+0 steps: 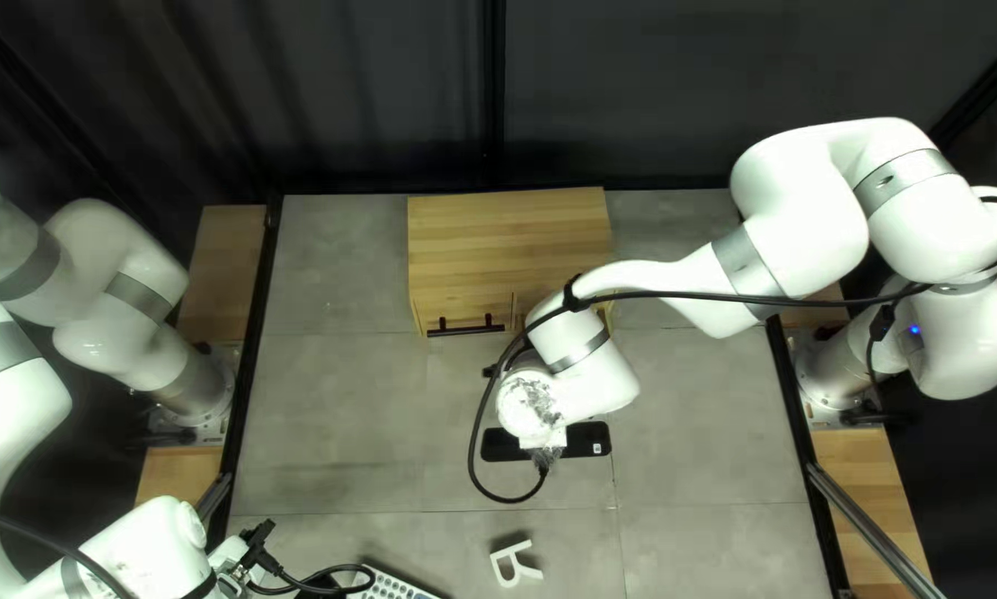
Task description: Open drawers and place objects into drawer and close
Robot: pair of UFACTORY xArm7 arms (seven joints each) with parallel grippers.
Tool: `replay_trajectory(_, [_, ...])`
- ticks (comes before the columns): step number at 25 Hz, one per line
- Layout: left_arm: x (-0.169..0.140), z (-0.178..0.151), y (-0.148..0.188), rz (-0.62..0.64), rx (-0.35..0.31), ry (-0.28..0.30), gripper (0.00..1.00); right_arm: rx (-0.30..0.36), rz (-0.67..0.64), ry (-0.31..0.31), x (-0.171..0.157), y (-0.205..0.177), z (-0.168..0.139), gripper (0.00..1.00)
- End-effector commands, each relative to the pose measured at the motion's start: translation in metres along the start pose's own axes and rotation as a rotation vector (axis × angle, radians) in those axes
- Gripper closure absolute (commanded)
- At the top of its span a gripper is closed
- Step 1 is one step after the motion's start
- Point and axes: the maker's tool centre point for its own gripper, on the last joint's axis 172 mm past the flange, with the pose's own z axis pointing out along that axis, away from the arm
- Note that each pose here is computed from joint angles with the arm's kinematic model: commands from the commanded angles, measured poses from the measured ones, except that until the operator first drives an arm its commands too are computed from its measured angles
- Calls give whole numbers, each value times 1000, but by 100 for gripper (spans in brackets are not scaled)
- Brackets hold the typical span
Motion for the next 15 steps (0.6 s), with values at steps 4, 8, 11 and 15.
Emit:
replay_trajectory(4, [0,0,0,0,0,0,0,-102,-85,-1,23,-29,-15,0])
replay_trajectory(8, [0,0,0,0,0,0,0,-157,-114,-24,20,-40,-21,0])
replay_trajectory(11, [0,0,0,0,0,0,0,-183,-118,-39,17,-46,-21,0])
replay_trajectory(15, [0,0,0,0,0,0,0,-209,-89,-56,12,-57,-10,0])
